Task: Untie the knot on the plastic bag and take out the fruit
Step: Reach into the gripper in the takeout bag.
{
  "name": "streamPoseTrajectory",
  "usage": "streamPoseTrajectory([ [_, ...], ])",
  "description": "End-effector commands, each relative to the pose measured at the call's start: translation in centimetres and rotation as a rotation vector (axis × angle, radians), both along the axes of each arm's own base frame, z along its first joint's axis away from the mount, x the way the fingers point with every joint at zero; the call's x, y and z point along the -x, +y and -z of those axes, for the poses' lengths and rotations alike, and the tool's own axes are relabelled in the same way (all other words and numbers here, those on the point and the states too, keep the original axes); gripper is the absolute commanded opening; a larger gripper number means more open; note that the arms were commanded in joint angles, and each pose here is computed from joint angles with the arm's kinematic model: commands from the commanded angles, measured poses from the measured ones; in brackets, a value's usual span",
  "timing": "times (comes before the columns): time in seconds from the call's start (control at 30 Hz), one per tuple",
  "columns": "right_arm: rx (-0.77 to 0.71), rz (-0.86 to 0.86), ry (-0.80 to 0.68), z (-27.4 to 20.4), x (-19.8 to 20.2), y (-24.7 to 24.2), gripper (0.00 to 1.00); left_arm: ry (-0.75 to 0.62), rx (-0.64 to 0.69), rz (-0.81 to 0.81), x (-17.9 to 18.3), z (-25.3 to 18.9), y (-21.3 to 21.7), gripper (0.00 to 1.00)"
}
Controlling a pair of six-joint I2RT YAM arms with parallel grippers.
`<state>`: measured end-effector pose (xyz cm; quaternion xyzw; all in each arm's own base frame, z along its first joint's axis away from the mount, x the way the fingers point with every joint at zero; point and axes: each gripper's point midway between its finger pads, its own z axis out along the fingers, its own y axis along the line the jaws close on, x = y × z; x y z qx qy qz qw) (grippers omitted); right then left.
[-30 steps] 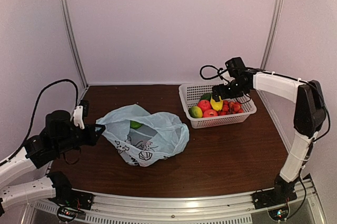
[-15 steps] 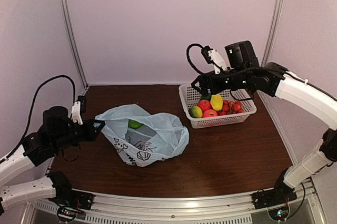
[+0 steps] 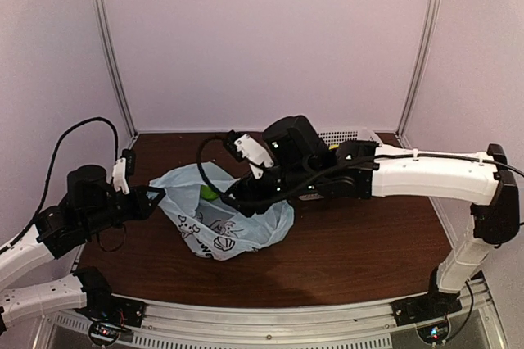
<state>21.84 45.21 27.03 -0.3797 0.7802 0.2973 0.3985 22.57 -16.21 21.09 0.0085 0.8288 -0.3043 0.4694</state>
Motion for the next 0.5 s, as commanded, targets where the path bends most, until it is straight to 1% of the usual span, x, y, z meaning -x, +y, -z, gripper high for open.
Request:
streamPoseTrajectory([
  [0.0, 0.017, -0.033, -0.013, 1.6, 1.4, 3.9, 0.67, -0.043, 0.039, 0.023, -0.2, -1.8, -0.5, 0.00],
  [0.1, 0.041, -0.031, -0.005, 3.6, 1.3, 5.4, 0.63, -0.053, 0.036, 0.037, -0.1, -2.1, -0.7, 0.00],
  [0.17, 0.063, -0.005, -0.002, 5.0, 0.6, 5.9, 0.59, -0.062, 0.036, 0.049, 0.0, -2.3, -0.9, 0.00],
  [0.27, 0.097, 0.040, -0.003, 6.3, -0.9, 6.6, 0.58, -0.086, 0.044, 0.083, 0.2, -2.9, -1.3, 0.00],
  [0.47, 0.150, 0.068, 0.057, 10.8, -2.8, 7.4, 0.57, -0.152, 0.062, 0.251, 1.5, -4.3, -3.6, 0.00],
])
